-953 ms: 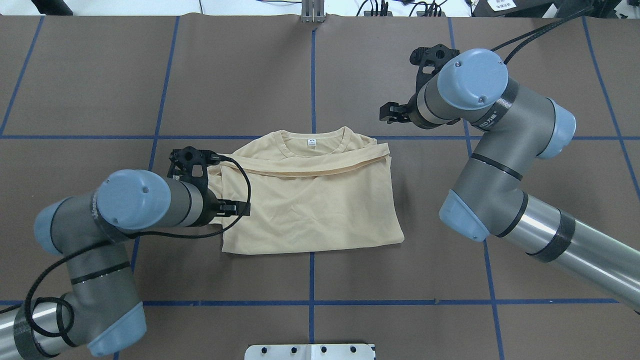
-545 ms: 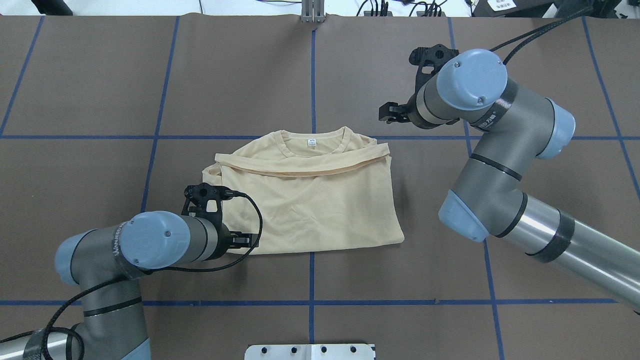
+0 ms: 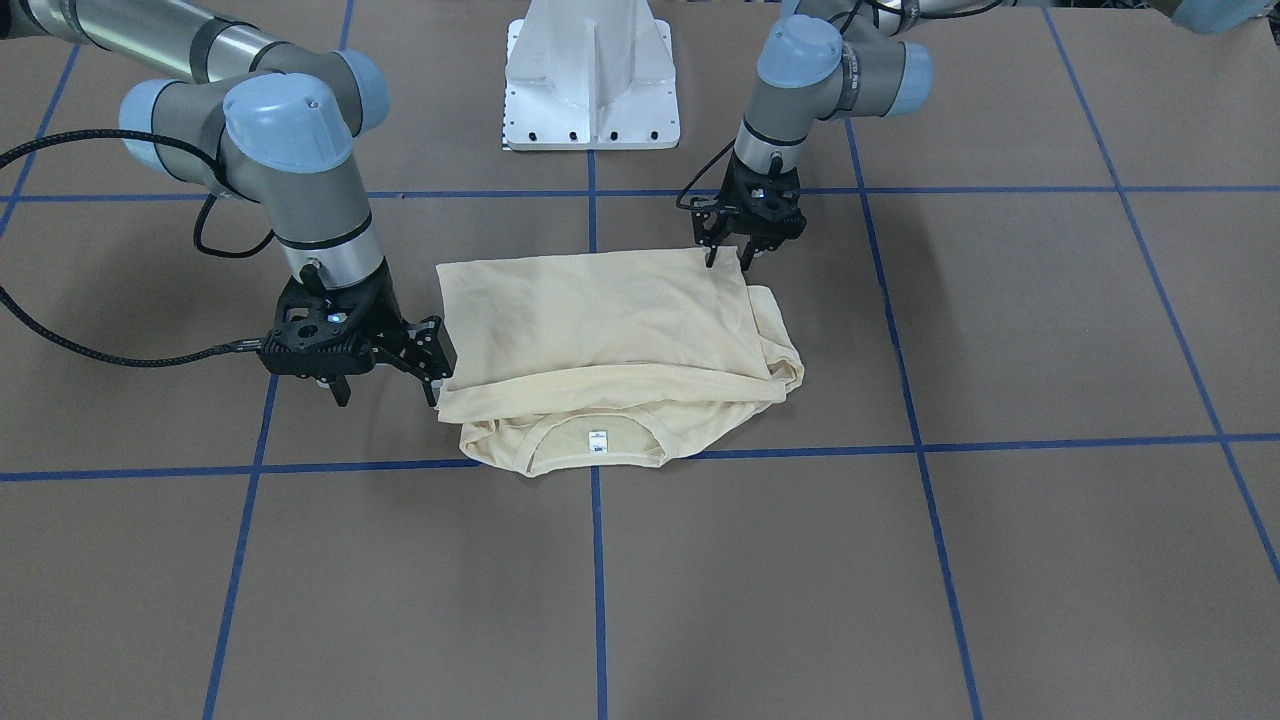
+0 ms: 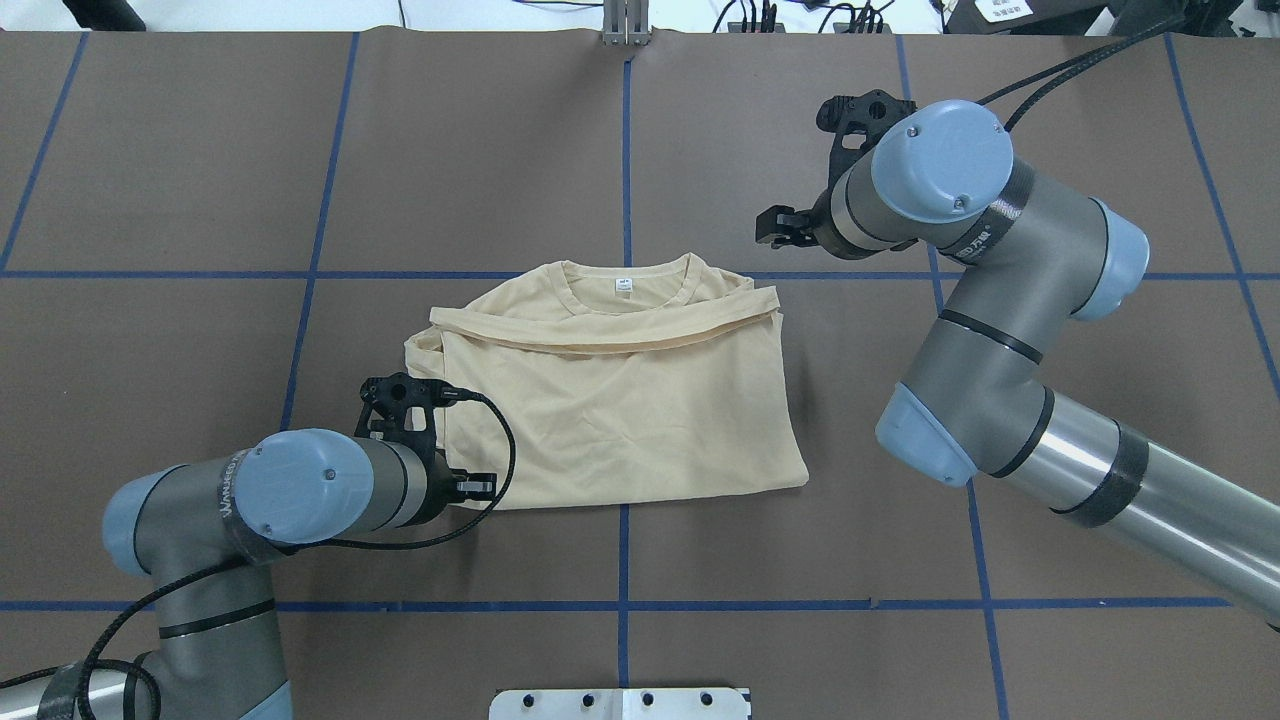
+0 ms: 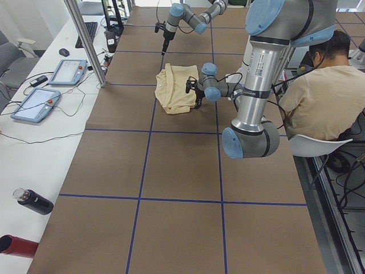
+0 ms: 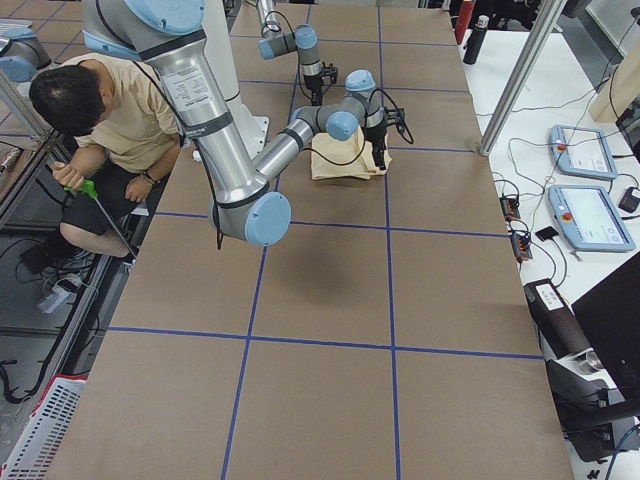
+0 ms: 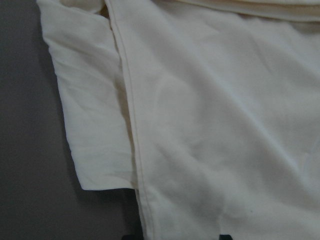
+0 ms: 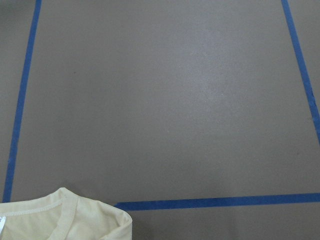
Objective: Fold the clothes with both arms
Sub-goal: 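Lower the left gripper to the shirt side edge nearest it and grasp, then fold the gripped side edge across the shirt with the left gripper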
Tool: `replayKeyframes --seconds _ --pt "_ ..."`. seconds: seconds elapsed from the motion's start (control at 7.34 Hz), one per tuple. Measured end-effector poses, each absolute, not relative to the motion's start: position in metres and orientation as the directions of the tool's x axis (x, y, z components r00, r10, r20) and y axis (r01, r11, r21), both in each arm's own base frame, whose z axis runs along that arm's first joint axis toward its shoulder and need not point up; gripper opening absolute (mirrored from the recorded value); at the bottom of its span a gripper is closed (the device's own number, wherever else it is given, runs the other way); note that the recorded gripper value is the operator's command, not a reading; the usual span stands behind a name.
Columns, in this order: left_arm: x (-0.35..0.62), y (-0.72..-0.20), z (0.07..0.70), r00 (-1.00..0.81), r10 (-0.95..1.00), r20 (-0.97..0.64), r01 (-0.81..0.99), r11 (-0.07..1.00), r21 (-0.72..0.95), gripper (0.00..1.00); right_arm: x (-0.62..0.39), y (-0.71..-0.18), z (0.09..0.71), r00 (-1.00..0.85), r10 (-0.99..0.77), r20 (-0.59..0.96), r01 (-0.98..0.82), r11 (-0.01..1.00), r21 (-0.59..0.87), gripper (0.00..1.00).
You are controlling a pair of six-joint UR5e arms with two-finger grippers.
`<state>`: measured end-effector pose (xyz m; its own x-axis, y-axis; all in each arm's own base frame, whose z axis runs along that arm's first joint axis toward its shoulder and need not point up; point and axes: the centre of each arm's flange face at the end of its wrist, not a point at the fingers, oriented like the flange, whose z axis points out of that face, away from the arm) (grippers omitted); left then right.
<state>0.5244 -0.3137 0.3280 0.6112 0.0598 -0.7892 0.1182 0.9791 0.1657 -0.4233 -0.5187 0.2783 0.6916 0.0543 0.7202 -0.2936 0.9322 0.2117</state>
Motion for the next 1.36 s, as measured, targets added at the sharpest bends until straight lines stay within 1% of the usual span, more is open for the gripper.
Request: replayKeyframes --seconds 0.14,0.27,0.41,0.95,1.09,1.36 --pt "0.524 -0.313 0.327 0.61 0.06 -0.791 0.119 0.979 0.165 0.18 -0.423 -0.518 0.278 0.692 0.054 0.72 -0.294 0.932 0.212 1.0" --pt "0.523 -0.313 0.326 0.607 0.06 -0.793 0.119 0.979 0.165 0.02 -0.424 -0.518 0.279 0.693 0.054 0.719 -0.294 0.932 0.213 1.0" --pt "0.523 -0.311 0.324 0.604 0.061 -0.794 0.118 0.979 0.165 0.0 -0.424 -0.518 0.279 0.693 0.054 0.719 -0.294 0.932 0.214 1.0" --pt "0.508 -0.309 0.332 0.616 0.064 -0.785 0.116 0.979 0.17 0.0 -0.425 -0.518 0.28 0.694 0.054 0.718 -0.293 0.932 0.214 1.0" --pt "0.497 -0.318 0.339 0.629 0.063 -0.775 0.125 0.976 0.181 0.0 -0.426 -0.518 0.28 0.695 0.054 0.717 -0.292 0.932 0.214 1.0" --pt "0.47 -0.365 0.352 0.669 0.089 -0.738 0.146 0.958 0.247 0.0 -0.427 -0.517 0.28 0.696 0.053 0.716 -0.291 0.933 0.213 1.0"
